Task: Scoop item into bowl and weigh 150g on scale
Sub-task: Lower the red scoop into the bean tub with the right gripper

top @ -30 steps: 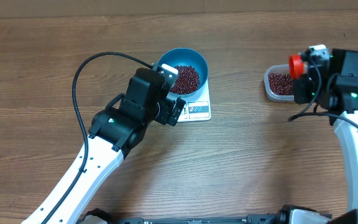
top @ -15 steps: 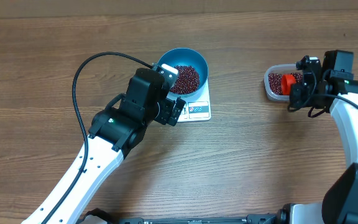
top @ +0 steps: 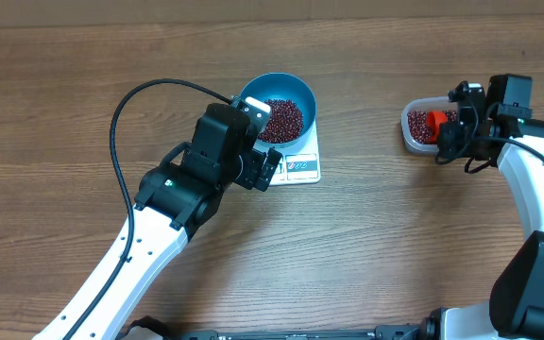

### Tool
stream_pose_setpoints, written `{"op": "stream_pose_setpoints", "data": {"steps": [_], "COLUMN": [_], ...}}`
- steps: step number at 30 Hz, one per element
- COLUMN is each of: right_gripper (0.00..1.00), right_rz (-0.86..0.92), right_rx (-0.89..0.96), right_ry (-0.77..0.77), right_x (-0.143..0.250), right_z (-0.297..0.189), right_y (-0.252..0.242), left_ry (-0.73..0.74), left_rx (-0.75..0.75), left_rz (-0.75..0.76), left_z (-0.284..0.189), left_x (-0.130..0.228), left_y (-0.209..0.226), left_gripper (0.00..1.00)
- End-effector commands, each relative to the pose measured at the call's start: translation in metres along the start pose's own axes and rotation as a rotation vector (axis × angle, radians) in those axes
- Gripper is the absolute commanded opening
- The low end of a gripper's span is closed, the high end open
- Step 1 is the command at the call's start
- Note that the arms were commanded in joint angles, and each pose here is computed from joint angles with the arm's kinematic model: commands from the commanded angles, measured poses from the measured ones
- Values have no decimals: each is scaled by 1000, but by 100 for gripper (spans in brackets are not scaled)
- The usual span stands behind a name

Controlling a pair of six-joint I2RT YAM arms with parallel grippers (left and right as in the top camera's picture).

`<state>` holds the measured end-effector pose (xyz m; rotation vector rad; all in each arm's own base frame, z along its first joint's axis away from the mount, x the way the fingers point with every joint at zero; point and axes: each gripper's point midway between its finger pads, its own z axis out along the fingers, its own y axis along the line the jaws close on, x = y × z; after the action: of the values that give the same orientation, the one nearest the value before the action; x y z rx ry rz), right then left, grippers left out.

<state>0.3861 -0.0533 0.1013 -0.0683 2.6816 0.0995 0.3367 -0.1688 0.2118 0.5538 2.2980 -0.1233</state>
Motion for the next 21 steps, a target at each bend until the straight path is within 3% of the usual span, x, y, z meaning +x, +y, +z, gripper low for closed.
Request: {"op": "stream_pose_setpoints", "data": {"steps": [1, 6, 21], "right_gripper": [19, 29, 25], "right_rz": [33, 34, 76], "right_rx": [-4, -1, 8], "right_ry": [-24, -36, -91], "right_x": [-7, -10, -23], "right_z": [0, 0, -1], "right_y": [0, -1, -4], "left_ry": [-22, -22, -22], "left_rx": [7, 7, 7], "left_rz": [5, 5, 5], "left_z": [-7, -7, -7], "left_x": [-4, -4, -4], "left_y": [0, 0, 0], "left_gripper": [99, 100, 100]}}
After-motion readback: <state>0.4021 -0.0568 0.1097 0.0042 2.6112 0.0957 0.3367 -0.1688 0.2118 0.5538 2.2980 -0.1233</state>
